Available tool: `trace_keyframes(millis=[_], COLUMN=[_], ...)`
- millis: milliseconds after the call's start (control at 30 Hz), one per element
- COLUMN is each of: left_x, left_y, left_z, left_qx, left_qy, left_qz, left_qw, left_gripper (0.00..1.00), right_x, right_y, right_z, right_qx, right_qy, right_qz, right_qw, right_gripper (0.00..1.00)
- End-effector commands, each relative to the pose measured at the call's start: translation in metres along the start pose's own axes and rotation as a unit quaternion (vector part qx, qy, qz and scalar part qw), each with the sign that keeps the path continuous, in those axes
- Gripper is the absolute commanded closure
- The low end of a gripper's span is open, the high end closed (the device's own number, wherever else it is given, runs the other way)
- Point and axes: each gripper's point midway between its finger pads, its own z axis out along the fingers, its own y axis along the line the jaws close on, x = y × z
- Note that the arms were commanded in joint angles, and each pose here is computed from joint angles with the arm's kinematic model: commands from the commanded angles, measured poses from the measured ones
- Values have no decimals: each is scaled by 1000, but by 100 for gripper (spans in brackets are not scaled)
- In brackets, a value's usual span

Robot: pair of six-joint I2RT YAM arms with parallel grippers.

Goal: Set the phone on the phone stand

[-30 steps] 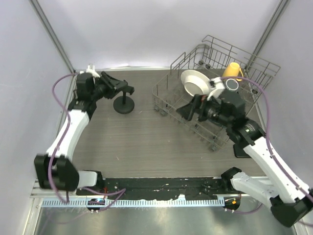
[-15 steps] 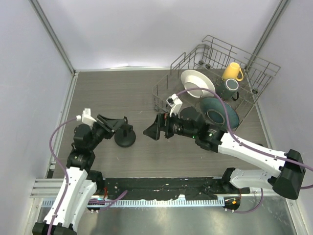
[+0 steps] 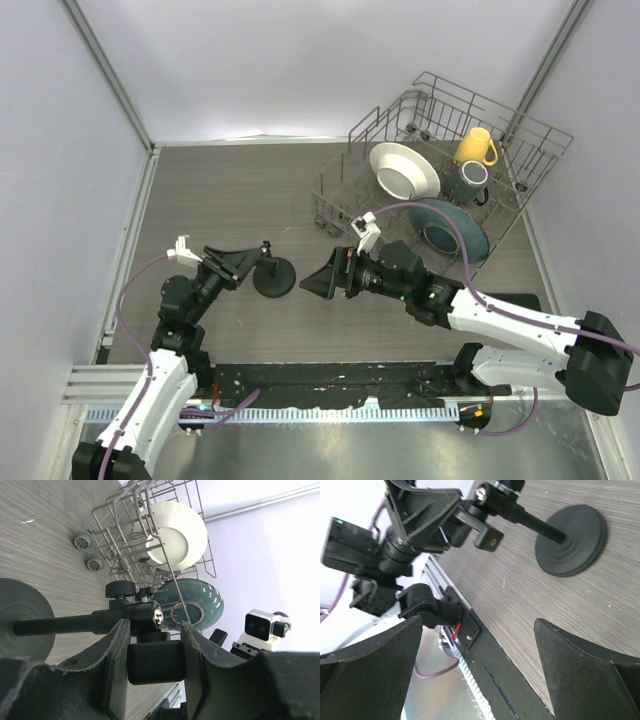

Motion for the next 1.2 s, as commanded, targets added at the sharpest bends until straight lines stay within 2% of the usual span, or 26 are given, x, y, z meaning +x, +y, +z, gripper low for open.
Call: trace_keyframes(millis=[0, 133, 267, 400, 700, 933, 1167], left_x=[-10, -5, -4, -1, 0, 5, 10], left_y=[-38, -25, -15, -7, 0, 8, 17], left_z=[-5, -7, -6, -5, -1, 4, 9], left_qx=[96, 88, 78, 54, 17, -4, -17], left_qy=[-33, -32, -33, -27, -20, -7, 1], left_qz=[-5, -24, -56, -61, -66, -75, -80], left_qw=[995, 995, 995, 996, 997, 997, 997], left_gripper=[100, 100, 100, 100, 100, 100, 100], right_x=[-30, -32, -29, -23, -38, -37, -31], right_y=[44, 44, 32, 26, 34, 22, 18], right_z=[-7, -6, 7, 27, 69, 94, 106], right_qx=[-85, -101, -79, -62, -85, -87, -99], right_qy=[-57, -75, -72, -49, -65, -70, -60], right_qz=[19, 51, 64, 76, 147, 219, 246], right_qw=[995, 991, 992, 994, 983, 969, 962], right_gripper=[1, 1, 1, 1, 2, 7, 14])
